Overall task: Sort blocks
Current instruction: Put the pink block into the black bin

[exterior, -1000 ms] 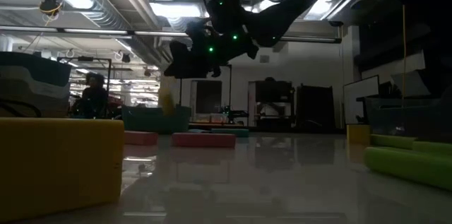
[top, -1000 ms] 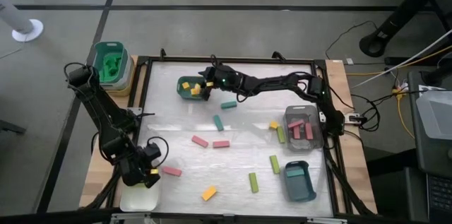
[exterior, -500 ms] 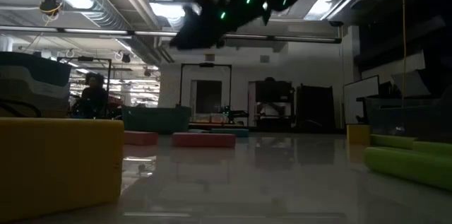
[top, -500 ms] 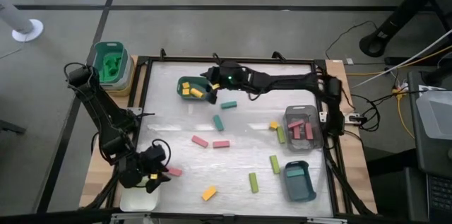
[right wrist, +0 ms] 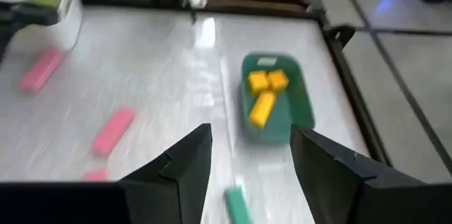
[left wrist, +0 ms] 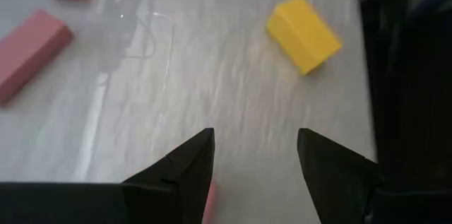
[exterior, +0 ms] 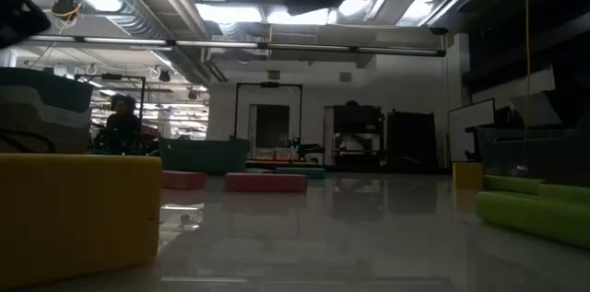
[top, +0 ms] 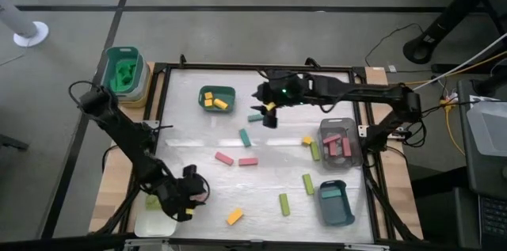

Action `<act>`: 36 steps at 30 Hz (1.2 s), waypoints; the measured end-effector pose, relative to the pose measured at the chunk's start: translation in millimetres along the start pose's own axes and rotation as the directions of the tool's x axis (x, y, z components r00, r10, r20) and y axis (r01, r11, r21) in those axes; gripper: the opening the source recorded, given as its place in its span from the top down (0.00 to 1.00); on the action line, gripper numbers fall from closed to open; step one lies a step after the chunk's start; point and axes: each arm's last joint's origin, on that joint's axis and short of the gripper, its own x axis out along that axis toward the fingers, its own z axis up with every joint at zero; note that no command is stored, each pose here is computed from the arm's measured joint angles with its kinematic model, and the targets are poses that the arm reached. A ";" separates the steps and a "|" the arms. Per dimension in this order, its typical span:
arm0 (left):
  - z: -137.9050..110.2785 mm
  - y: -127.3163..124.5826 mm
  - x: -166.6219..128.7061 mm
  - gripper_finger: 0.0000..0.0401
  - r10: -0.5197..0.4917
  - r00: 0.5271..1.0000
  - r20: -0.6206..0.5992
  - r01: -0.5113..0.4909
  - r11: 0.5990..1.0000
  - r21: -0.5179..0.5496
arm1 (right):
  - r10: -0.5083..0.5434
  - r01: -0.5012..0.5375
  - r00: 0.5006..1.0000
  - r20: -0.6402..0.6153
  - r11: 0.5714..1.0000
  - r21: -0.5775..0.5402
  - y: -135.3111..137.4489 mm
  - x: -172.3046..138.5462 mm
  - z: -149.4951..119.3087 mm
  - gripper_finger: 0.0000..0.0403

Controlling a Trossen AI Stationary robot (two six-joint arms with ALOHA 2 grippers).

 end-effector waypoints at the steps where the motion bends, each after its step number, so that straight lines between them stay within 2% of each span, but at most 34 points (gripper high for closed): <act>1: -1.0 0.5 5.0 0.52 0.001 1.000 -0.023 0.000 1.000 0.028 | 0.009 -0.009 1.000 -0.021 1.000 -0.005 2.7 -5.3 -1.3 0.52; 5: -4.7 4.9 19.3 0.52 0.012 0.993 -0.116 0.002 0.993 0.118 | 0.044 -0.046 0.995 -0.085 0.999 -0.019 14.9 -16.3 -5.5 0.52; 10: -3.5 12.6 24.7 0.52 0.046 0.986 -0.159 -0.016 0.982 0.187 | 0.080 -0.087 0.988 -0.128 0.995 -0.046 30.5 -17.8 -8.6 0.52; 18: -4.4 20.5 25.6 0.52 0.059 0.967 -0.246 -0.012 0.982 0.189 | 0.132 -0.145 0.981 -0.144 0.986 -0.088 55.8 -19.3 -10.4 0.52; 25: -5.0 20.2 25.5 0.52 0.043 0.963 -0.266 0.012 0.979 0.202 | 0.166 -0.185 0.975 -0.150 0.976 -0.118 73.0 -22.7 -10.5 0.52; 36: -9.2 24.8 24.8 0.52 0.093 0.947 -0.307 -0.024 0.975 0.222 | 0.177 -0.197 0.972 -0.154 0.972 -0.128 78.3 -23.9 -10.9 0.52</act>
